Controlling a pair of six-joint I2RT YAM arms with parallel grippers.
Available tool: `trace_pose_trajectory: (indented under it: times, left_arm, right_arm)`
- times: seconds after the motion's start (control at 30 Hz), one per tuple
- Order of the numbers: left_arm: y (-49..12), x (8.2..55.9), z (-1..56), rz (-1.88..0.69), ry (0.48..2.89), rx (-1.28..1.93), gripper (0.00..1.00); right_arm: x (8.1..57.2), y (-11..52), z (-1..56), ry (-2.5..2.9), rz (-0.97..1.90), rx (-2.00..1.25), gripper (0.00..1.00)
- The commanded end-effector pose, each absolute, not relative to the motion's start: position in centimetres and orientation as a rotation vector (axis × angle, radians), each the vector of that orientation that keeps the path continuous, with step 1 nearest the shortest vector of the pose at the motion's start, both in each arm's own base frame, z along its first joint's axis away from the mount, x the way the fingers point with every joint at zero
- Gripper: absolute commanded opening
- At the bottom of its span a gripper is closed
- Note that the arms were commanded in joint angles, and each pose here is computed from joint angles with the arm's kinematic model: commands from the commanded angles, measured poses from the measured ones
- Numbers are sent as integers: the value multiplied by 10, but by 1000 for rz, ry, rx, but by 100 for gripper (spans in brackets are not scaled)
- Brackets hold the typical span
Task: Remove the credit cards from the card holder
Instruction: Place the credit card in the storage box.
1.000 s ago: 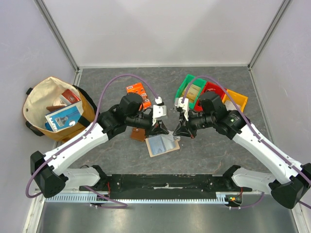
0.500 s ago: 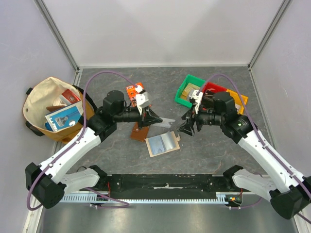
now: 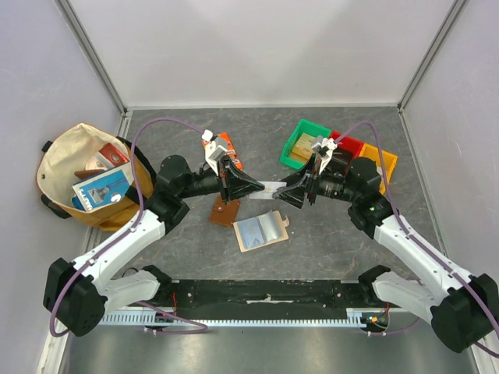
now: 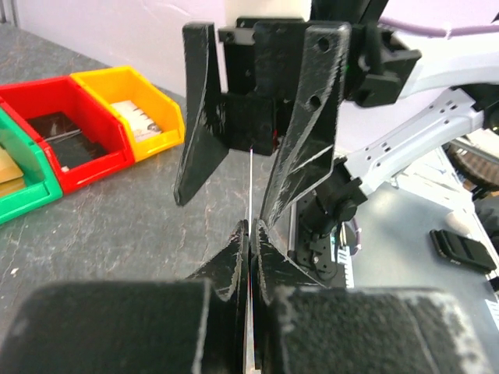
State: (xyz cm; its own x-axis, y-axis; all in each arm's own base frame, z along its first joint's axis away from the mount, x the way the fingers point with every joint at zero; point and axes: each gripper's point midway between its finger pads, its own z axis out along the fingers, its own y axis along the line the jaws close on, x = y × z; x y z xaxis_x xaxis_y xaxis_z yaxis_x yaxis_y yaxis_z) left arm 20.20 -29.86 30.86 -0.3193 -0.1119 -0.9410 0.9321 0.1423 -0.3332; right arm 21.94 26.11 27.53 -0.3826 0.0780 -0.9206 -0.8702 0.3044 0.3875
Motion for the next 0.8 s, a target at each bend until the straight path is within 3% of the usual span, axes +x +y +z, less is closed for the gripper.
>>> trace_pose_trajectory:
  times: [0.0,0.13,0.2,0.27,0.37,0.53,0.63,0.77]
  left_arm:
    - [-302,195,328,-1461,1380,830,2]
    - [-304,195,326,-1469,1387,835,2]
    - [-304,197,324,-1463,1400,832,2]
    - [-304,200,322,-1446,1415,832,3]
    - [-299,216,319,-1366,1463,781,16]
    - [-279,252,317,-1169,1564,625,72]
    - [-257,276,311,-994,1648,499,88]
    - [-225,302,312,-776,1689,359,93]
  right_arm:
    - [211,269,308,1464,1381,-723,64]
    - [210,269,313,1439,1393,-720,41]
    - [209,268,312,1447,1386,-725,14]
    - [211,266,309,1465,1368,-718,0]
    - [215,261,304,1504,1331,-705,0]
    - [238,244,285,1662,1193,-598,0]
    - [251,227,273,1770,1107,-503,0]
    - [281,181,246,1966,857,-303,0]
